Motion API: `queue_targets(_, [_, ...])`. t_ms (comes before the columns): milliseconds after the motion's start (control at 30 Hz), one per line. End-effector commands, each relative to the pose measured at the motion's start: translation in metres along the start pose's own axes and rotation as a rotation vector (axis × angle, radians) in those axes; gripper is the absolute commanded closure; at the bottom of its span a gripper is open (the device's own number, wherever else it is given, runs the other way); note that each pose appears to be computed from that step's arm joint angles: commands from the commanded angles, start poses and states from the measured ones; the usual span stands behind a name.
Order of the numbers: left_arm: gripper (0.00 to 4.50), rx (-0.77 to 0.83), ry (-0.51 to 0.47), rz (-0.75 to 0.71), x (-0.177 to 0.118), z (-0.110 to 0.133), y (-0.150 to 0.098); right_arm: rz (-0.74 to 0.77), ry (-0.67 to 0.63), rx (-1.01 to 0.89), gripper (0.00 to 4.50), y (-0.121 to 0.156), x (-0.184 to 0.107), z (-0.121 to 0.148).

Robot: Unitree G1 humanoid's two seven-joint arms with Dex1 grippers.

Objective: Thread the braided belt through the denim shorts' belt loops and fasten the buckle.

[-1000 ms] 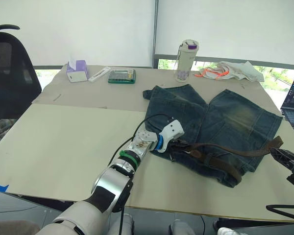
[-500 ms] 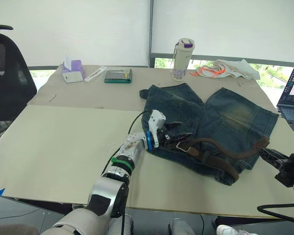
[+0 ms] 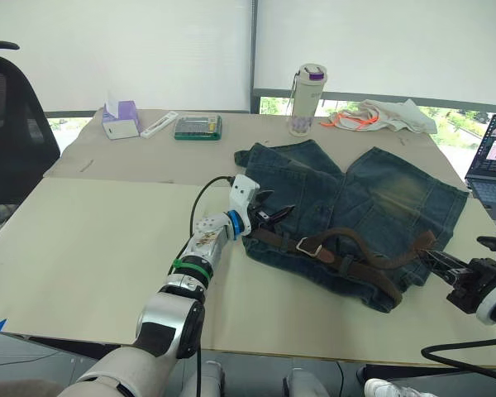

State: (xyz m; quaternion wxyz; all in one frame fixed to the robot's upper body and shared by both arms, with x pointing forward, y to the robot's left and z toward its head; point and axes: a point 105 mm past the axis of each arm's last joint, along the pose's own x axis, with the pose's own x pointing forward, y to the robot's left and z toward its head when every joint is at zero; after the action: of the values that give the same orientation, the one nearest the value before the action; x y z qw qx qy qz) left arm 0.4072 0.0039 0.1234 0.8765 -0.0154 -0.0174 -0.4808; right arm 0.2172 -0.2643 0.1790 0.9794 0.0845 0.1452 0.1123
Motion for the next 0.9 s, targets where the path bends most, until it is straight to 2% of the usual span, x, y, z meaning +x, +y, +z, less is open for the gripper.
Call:
queue_targets(33, [1.85, 0.02, -0.034, -0.095, 0.009, 0.008, -0.017, -0.001, -0.054, -0.023, 4.5, 0.003, -0.002, 0.01])
queue_targets(267, [4.25, 0.025, 0.06, -0.205, 0.012, -0.015, -0.039, 0.009, -0.06, -0.026, 4.5, 0.006, 0.0, 0.012])
queue_targets(300, [4.47, 0.02, 0.076, -0.216, 0.012, -0.019, -0.041, 0.009, -0.063, -0.026, 4.5, 0.006, 0.0, 0.012])
queue_targets(433, [4.47, 0.048, 0.124, -0.284, 0.01, -0.029, -0.051, 0.011, -0.07, -0.023, 4.5, 0.006, 0.001, 0.014])
queue_targets(833, [4.47, 0.036, 0.231, -0.334, 0.014, -0.051, -0.068, 0.001, -0.067, -0.025, 4.5, 0.006, 0.0, 0.013])
queue_targets(900, [4.47, 0.044, 0.277, -0.352, 0.015, -0.057, -0.072, 0.001, -0.067, -0.025, 4.5, 0.006, 0.0, 0.014])
